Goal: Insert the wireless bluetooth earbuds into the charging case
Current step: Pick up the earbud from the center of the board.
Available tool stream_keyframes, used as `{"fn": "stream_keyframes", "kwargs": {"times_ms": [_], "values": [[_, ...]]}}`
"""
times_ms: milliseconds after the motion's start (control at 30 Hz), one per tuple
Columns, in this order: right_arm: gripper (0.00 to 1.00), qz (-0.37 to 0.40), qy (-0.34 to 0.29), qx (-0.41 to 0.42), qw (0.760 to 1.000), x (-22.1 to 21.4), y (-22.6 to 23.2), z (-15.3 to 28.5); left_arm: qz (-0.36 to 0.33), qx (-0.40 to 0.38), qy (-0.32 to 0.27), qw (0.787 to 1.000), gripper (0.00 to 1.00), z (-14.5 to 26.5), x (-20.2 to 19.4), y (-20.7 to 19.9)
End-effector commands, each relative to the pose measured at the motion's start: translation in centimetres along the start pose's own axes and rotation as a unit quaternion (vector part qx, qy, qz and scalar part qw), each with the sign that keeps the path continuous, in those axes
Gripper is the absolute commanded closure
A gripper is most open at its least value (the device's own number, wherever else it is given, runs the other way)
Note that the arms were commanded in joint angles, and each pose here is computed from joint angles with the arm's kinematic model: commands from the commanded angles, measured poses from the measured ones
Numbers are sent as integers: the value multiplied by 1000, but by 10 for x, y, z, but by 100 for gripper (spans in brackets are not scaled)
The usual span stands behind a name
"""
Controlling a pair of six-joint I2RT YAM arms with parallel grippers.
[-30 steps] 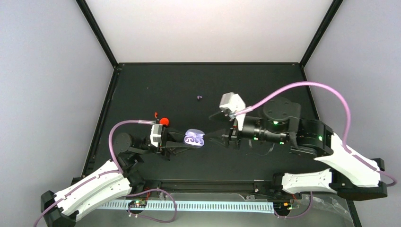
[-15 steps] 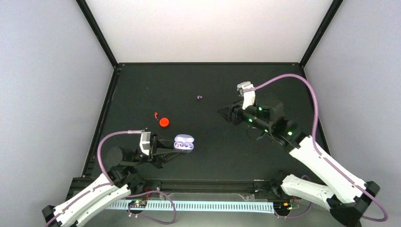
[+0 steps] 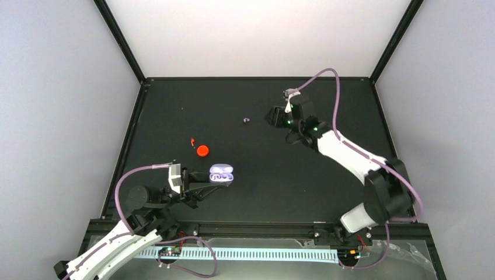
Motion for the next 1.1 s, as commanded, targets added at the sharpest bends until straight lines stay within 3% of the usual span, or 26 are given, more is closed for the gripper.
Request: {"fn": "stream_keyframes", "kwargs": {"times_ms": [0, 200, 433, 633, 1067], "values": [[33, -30, -16, 19, 999, 28, -6, -54, -32, 19, 4, 999, 98, -8, 12, 7], [40, -54, 21, 25, 998, 31, -2, -134, -44, 10, 27, 999, 98, -21, 17, 8], [46, -58, 60, 9, 997, 21, -2, -194, -49, 7, 39, 998, 98, -31, 13, 13], [52, -66, 86, -23, 994, 4, -18, -223, -54, 4, 53, 997, 99, -34, 6, 15], [63, -72, 123, -49, 989, -26, -25, -241, -50, 10, 61, 997, 98, -31, 0, 16]]}}
Point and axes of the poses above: each gripper's point midway between its finger pads, its own z axis back along the fingers, its own y axis along the line the jaws close on, x = y × z, the point moved 3 cm from there along z, back along the fingers, and after that the axes turned 13 degrees about -z, right-handed, at the moved point
